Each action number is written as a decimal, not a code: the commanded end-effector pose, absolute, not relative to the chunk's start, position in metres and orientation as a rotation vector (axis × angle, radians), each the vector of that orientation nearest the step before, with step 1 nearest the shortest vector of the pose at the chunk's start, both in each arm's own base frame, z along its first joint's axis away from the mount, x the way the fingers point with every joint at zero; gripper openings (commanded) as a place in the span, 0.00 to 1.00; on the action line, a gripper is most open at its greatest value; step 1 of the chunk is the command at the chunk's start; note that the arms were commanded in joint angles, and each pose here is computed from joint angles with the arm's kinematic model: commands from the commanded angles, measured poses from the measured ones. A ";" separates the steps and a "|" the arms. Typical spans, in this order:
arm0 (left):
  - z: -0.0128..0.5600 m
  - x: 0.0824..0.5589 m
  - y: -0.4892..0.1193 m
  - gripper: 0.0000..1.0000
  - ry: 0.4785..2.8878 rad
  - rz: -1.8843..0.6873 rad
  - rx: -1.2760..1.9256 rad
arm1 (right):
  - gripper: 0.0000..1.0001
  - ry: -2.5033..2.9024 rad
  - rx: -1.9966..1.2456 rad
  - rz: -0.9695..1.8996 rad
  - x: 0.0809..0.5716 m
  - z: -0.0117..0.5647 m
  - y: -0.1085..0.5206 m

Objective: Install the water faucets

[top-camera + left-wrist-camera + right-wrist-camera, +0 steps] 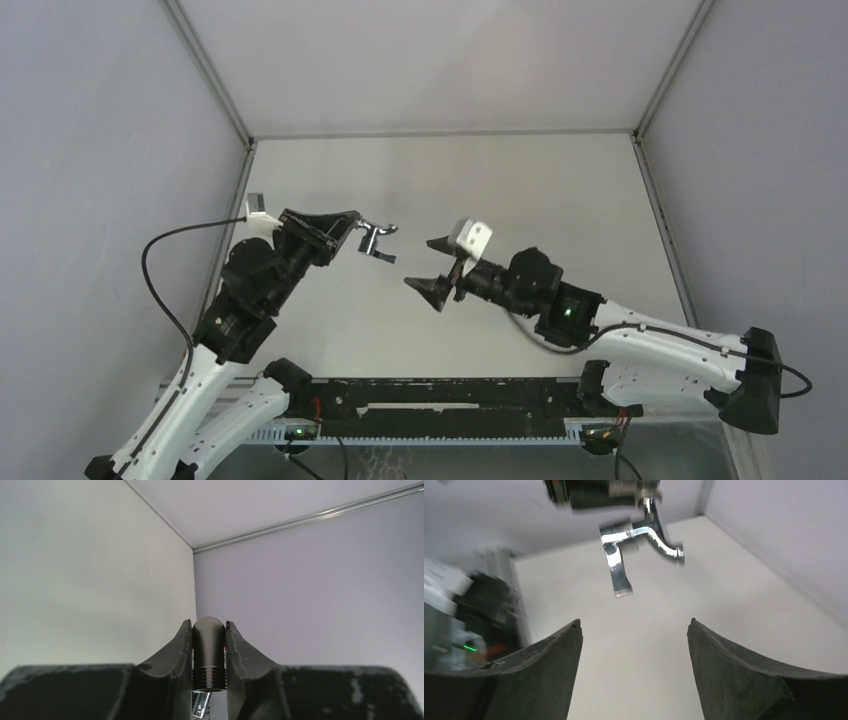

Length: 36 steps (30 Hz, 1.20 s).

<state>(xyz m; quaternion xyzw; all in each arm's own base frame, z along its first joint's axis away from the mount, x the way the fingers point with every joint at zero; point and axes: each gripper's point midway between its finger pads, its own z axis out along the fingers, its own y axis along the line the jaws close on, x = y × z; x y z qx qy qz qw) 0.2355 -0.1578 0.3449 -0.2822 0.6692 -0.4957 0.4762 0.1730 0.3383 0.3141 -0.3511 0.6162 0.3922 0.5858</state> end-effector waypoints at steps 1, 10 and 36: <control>0.384 0.229 -0.152 0.00 1.569 -1.262 -0.707 | 0.84 1.137 -1.017 0.217 0.212 0.298 0.316; 0.378 0.229 -0.156 0.00 1.610 -1.269 -0.724 | 0.87 0.806 -1.125 -0.133 0.216 0.307 0.349; 0.367 0.232 -0.164 0.00 1.660 -1.267 -0.709 | 0.71 0.620 -1.190 -0.242 0.229 0.307 0.395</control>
